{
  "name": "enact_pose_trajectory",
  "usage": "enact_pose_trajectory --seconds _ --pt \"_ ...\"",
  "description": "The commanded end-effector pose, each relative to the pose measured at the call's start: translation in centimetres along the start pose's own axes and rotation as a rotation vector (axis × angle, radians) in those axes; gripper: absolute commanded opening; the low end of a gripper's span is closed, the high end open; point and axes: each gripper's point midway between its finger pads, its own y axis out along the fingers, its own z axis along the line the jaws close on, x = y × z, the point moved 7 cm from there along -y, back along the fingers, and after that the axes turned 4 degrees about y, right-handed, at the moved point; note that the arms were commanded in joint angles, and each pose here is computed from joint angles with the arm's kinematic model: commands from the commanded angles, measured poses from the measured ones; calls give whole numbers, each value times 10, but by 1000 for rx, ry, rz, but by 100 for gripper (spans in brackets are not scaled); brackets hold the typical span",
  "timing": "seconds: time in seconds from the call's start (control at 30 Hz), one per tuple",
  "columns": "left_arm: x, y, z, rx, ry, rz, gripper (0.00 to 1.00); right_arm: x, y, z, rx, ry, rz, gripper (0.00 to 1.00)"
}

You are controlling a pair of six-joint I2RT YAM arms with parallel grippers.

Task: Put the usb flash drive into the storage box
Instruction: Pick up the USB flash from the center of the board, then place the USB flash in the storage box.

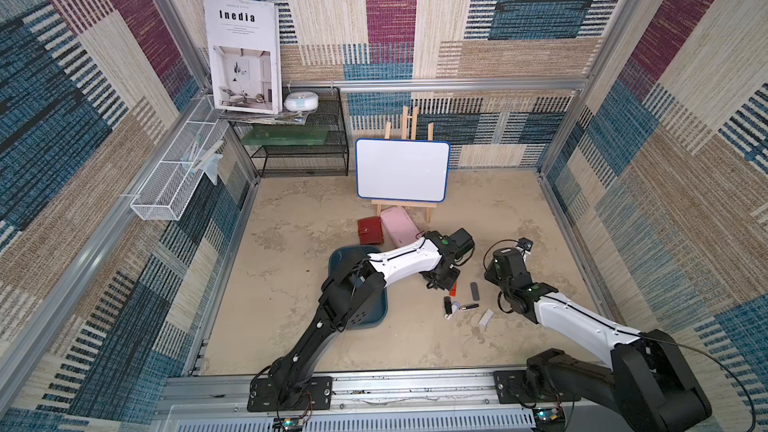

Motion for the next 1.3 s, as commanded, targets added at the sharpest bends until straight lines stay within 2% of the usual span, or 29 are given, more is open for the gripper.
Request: enact_pose_trajectory --seconds 0.0,0.3,0.53,0.73,0.87,1.03,1.2,1.27 --pt "-10 14 -7 -69 -12 63 23 2 0 1 -3 3 -2 54" --pt "-8 -1 -7 -60 -9 43 11 2 0 2 1 4 1 54" --pt "3 -53 -10 -88 -21 -67 1 2 0 2 3 4 1 54" --pt "-12 -101 3 -40 -64 -147 0 3 -3 1 5 9 -9 53" --pt "-38 -130 38 38 -155 -184 0 3 -3 1 10 9 -8 53" --pt "-84 -154 105 124 -358 -208 0 2 -1 2 10 4 0 53" --pt "-127 -155 160 197 -556 -211 0 1 0 2 7 1 6 53" --pt "-130 -148 169 214 -585 -197 0 2 0 2 1 -2 5 53"
